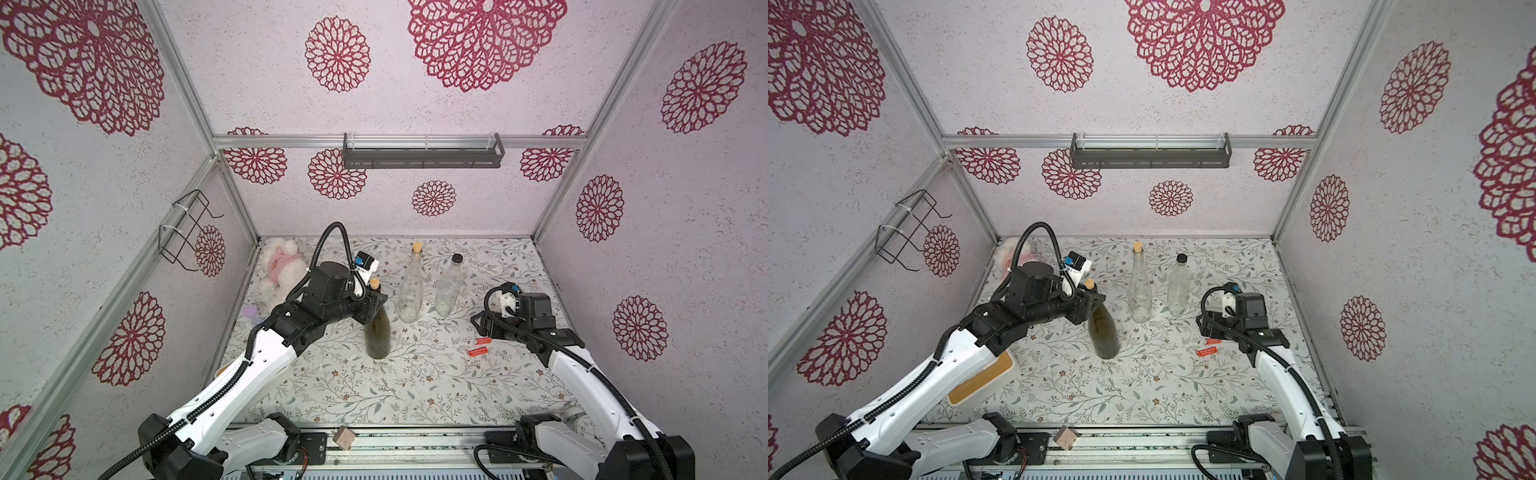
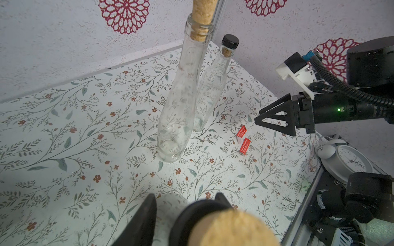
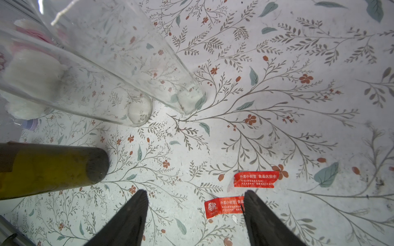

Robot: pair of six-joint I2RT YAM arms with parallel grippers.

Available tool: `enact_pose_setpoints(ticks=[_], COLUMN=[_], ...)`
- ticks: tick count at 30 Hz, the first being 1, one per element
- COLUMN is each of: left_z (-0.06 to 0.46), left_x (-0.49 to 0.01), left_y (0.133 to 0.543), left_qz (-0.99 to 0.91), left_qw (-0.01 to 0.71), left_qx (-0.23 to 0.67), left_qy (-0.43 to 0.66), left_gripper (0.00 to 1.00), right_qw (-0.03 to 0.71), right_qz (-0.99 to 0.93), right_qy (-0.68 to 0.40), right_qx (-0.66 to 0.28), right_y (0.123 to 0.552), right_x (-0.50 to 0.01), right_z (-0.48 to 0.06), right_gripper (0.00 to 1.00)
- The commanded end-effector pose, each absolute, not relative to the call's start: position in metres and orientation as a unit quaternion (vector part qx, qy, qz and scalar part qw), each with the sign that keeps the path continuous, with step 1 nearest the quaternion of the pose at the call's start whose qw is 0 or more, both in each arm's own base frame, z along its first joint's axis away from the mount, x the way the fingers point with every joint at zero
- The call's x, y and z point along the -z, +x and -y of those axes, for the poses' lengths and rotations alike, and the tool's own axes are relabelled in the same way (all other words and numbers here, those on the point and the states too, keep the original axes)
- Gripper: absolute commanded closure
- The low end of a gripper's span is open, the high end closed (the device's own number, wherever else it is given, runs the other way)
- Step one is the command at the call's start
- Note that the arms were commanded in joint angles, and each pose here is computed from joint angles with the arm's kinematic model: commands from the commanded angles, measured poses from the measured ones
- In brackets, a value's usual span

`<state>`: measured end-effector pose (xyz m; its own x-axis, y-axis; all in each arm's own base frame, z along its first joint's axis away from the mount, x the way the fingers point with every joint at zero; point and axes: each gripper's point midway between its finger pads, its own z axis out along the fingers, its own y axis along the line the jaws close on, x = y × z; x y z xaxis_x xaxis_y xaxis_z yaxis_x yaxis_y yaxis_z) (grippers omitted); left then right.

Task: Remove the label from the bottle
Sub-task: Adjust the bottle at the center of the board.

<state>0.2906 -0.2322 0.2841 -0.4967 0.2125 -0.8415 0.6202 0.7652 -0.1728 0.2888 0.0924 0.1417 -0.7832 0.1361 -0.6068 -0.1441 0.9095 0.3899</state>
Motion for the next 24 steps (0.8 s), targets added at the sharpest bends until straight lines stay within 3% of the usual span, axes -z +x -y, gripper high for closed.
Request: enact_pose_setpoints(ticks=[1,17,24], left_z=[0.23,0.216,0.182], left_x=[-0.286,-0.303,-0.332], left_y=[0.3,0.306,0.312], left_qz=[-0.828,-0.83,-0.842], left_qw=[0.45,0.478,0.511], left_qx=[0.221,0.199,0.136], left_qy=[0.252,0.209,0.111], left_gripper=[0.55,0.82,0.85], right_qw=[0.349,0.36,0.356], right_qz=[-0.913,-0.908,-0.908], right_qy=[-0.014,-0.016,-0.026], right_qx=[-0.211,-0.213,-0.221], right_y=[0.293,0.29,0.291], right_x=[-0.154,-0.165,-0.171], right_z=[-0.094,-0.093,-0.101], right_gripper=[0.26,0.27,0.26])
